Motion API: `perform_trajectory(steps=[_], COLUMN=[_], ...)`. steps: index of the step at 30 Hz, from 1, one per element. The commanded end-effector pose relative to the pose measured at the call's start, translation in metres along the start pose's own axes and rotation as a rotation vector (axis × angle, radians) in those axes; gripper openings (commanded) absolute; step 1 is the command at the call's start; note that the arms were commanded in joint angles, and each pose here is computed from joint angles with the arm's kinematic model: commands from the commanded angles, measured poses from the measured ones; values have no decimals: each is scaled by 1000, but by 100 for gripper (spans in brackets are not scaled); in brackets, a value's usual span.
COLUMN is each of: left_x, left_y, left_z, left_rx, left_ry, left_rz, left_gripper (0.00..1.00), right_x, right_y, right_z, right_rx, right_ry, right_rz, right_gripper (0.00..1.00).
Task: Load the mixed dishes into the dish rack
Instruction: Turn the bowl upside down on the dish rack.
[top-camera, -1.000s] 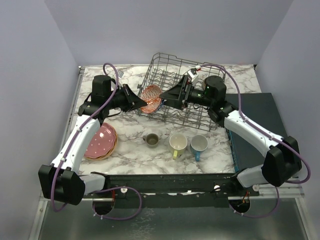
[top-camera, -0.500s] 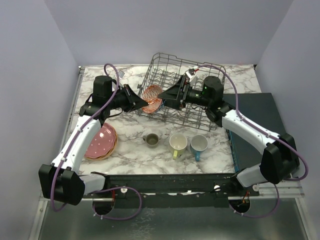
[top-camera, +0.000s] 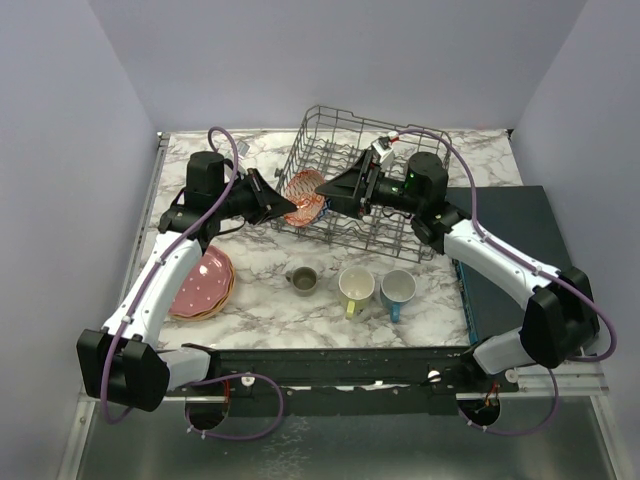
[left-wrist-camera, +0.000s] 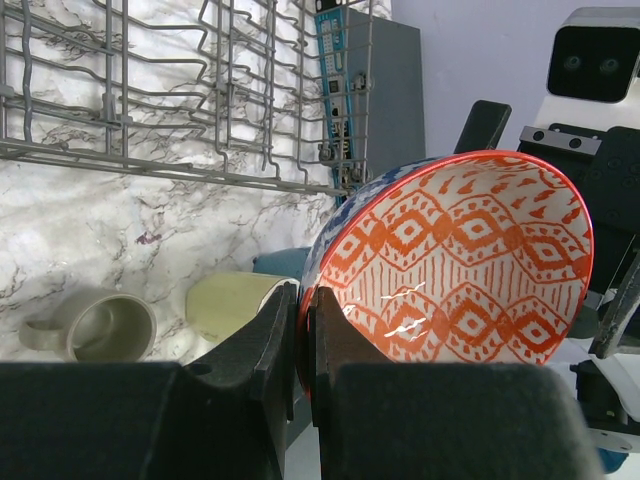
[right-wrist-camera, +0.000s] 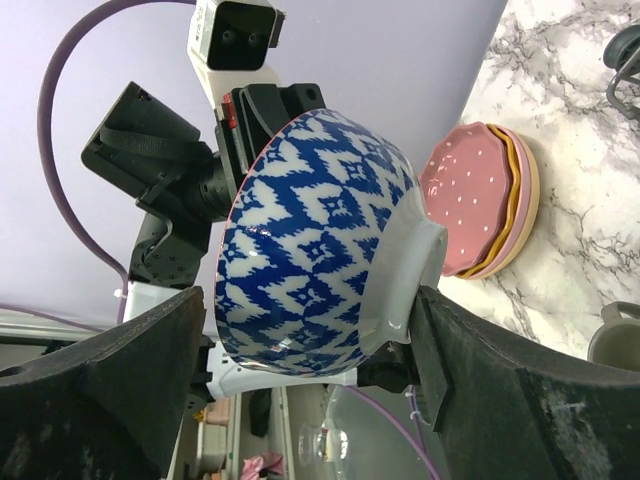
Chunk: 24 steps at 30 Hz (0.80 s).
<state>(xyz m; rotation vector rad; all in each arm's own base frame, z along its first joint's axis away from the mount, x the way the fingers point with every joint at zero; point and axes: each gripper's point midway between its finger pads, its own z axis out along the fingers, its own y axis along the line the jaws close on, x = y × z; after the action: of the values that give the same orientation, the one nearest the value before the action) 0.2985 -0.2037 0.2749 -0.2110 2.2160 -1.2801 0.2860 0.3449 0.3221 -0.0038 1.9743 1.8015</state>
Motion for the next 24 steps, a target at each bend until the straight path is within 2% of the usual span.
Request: perform_trajectory(steps=[1, 14, 24], left_x=[-4, -3, 0], left_y=[-18, -14, -9], left_z=[-7, -7, -6], left_rx=[57, 47, 35], left_ry=[-34, -39, -37], left_rz=[39, 33, 24], left_gripper=[0, 0, 0], right_x=[-3, -2, -1], right_y=[18, 18, 17], right_z=[-4, -11, -11], right_rx=[-44, -51, -47], right_ry=[-34, -60, -62], right_rz=[-33, -25, -30], right_gripper=[86, 76, 53])
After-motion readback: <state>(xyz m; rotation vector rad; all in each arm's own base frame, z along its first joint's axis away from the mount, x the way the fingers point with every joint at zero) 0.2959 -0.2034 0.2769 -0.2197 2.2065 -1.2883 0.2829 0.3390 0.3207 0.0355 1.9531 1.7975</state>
